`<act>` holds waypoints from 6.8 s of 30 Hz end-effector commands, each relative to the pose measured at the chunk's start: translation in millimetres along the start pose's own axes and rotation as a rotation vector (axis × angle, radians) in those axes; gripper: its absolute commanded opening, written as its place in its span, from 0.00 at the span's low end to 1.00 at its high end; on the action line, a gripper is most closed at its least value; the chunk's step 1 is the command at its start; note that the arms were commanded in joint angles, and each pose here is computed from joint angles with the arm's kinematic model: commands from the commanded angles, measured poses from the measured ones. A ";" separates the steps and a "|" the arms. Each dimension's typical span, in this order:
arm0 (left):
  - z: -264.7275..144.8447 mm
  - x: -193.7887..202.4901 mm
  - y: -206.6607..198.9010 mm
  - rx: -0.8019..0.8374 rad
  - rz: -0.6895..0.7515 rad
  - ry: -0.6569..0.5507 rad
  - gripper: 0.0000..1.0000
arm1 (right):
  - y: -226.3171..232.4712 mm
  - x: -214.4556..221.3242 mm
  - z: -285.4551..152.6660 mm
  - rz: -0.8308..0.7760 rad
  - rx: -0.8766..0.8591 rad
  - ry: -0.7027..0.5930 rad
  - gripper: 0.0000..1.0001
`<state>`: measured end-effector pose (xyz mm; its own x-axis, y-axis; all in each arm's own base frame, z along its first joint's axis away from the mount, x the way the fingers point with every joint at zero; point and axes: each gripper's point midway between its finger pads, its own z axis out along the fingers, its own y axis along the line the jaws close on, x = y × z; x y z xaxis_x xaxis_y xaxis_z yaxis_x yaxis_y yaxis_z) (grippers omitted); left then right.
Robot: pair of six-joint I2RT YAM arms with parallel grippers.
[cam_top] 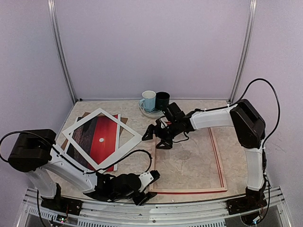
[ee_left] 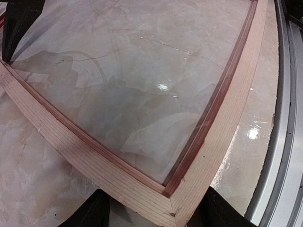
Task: Put the photo into the frame
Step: Press the glass panel into the frame body, then pick up the mat board from the photo.
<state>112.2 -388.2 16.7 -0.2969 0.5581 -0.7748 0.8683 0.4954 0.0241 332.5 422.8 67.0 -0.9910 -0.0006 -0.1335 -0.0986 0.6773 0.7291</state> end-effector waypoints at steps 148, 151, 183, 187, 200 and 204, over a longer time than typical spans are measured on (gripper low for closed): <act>-94.3 0.0 285.8 -0.382 -1.018 -0.142 0.92 | 103.5 70.2 65.3 0.078 -0.238 -0.047 0.99; -98.7 5.5 281.7 -0.377 -1.047 -0.159 0.85 | 101.4 70.3 72.0 0.119 -0.232 -0.054 0.99; -108.1 66.6 235.8 -0.248 -1.185 -0.163 0.42 | 91.3 49.7 119.2 0.313 -0.148 -0.095 0.99; -106.7 67.9 233.8 -0.237 -1.185 -0.161 0.42 | 92.3 50.3 124.2 0.310 -0.154 -0.087 0.99; -97.8 78.7 224.7 -0.197 -1.192 -0.131 0.41 | 115.7 46.3 127.6 0.260 -0.349 -0.103 0.99; -96.4 78.6 223.8 -0.189 -1.188 -0.128 0.41 | 116.2 45.0 126.6 0.257 -0.386 -0.119 0.99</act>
<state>253.1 -171.6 34.1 -0.7976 -0.3897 -0.4603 0.0213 0.7446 -0.6671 294.6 590.1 68.3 -0.9713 0.2362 0.0277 0.1144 0.3617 0.9252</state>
